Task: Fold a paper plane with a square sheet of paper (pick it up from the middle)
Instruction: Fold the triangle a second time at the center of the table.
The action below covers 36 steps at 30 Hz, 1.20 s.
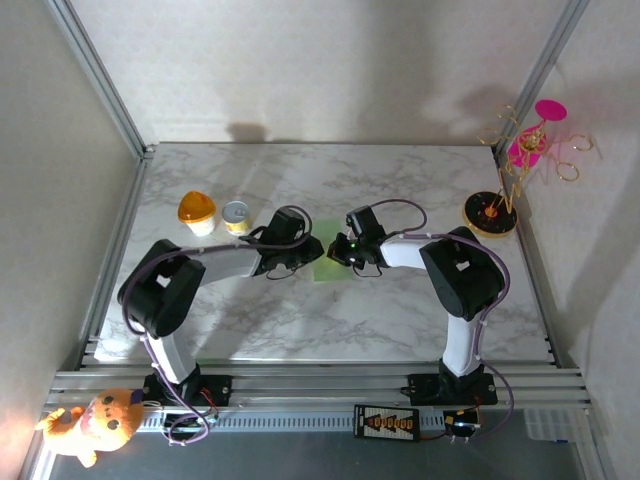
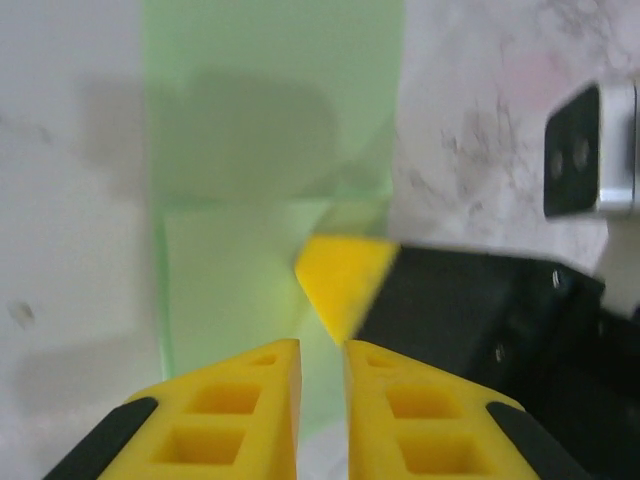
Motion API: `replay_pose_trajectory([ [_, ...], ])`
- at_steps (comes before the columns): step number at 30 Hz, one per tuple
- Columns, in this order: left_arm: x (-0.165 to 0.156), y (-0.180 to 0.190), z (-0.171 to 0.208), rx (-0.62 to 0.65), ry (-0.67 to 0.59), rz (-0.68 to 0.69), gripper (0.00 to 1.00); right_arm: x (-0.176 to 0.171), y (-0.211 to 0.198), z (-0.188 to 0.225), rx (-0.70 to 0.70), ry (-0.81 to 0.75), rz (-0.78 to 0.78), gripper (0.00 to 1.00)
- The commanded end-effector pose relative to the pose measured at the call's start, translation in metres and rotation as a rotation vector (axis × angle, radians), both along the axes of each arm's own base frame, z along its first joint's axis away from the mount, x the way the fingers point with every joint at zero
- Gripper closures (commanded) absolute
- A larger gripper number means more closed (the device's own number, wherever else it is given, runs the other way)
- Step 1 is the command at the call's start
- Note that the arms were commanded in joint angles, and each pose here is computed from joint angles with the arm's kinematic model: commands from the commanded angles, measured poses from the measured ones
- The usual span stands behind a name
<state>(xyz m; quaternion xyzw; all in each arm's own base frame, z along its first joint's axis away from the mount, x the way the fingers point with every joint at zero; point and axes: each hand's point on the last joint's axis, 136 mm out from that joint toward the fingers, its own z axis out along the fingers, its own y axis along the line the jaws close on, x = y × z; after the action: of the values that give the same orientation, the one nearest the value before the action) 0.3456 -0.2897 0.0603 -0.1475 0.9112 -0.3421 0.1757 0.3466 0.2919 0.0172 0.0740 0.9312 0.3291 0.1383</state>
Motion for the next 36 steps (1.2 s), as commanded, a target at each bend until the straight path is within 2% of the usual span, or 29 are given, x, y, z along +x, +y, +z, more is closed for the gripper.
replay_pose_trajectory([
  [1,-0.018,-0.006,-0.004,-0.031,0.042,0.003,0.82,-0.029,-0.037,-0.046,-0.156,0.146,-0.052,0.97],
  [11,-0.027,-0.009,-0.024,0.000,0.094,-0.004,0.90,-0.031,-0.036,-0.049,-0.154,0.157,-0.050,0.98],
  [36,-0.034,0.007,-0.054,0.121,0.134,-0.001,0.92,-0.033,-0.038,-0.054,-0.164,0.170,-0.051,0.98],
])
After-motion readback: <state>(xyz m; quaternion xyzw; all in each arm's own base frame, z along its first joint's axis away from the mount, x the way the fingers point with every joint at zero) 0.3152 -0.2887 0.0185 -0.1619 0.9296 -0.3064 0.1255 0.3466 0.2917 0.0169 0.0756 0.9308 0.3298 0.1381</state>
